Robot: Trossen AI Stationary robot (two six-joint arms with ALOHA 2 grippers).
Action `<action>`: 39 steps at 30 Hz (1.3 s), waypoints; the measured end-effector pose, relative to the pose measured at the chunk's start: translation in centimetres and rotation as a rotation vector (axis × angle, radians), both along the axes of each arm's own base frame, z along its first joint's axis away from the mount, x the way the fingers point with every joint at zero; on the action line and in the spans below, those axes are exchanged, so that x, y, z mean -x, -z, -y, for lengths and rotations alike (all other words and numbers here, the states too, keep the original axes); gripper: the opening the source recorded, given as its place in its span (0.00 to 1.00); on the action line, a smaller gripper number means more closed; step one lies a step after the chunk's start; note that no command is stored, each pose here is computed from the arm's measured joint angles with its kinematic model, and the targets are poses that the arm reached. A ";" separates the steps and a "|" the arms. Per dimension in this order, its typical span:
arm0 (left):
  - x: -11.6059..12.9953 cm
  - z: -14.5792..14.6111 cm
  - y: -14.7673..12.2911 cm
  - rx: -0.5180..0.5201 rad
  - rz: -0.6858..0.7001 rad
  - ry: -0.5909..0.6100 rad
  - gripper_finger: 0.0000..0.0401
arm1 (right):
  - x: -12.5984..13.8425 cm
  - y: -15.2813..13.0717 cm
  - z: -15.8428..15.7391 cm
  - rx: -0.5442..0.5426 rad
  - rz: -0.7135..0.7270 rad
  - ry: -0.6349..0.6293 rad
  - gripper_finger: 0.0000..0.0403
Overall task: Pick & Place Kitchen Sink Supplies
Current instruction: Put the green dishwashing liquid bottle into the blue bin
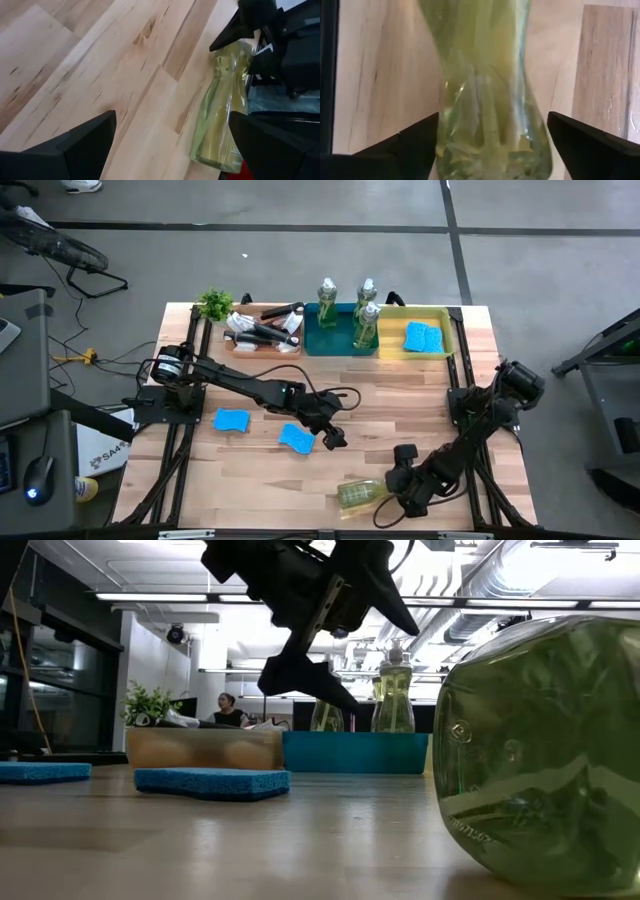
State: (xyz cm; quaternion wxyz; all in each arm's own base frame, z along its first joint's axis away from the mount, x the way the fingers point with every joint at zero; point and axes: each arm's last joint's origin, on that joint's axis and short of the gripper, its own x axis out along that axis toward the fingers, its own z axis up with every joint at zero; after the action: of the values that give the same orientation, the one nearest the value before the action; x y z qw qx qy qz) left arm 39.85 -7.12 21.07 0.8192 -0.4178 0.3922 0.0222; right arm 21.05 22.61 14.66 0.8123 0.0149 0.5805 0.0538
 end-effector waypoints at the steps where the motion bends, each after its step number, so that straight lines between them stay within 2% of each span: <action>1: 0.0 0.0 0.0 0.001 -0.004 0.002 0.95 | 0.0 0.0 0.1 -0.002 -0.006 0.001 0.84; 8: 0.1 0.0 0.1 -0.001 -0.021 0.002 0.95 | 0.1 0.1 0.3 0.007 -0.044 -0.004 0.69; 19: 0.1 0.0 0.1 0.010 -0.021 -0.009 0.95 | 0.2 -0.4 0.8 -0.010 -0.085 -0.034 0.69; 28: 0.0 0.0 0.0 0.026 -0.007 -0.027 0.95 | 0.7 -4.4 3.7 -0.019 -0.069 -0.050 0.69; 35: -0.9 0.0 -1.2 0.025 0.142 -0.033 0.95 | 1.5 -7.9 7.0 0.030 0.013 -0.012 0.69; 39: -1.0 -1.1 -1.5 -0.010 0.172 0.000 0.95 | 2.6 -9.1 8.9 0.071 -0.023 0.005 0.69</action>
State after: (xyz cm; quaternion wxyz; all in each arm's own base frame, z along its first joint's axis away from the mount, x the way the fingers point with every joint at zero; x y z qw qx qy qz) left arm 40.80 -6.02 22.61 0.8519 -0.4143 0.3202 -0.0117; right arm 18.43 13.71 23.80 0.8058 -0.0118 0.5913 0.0311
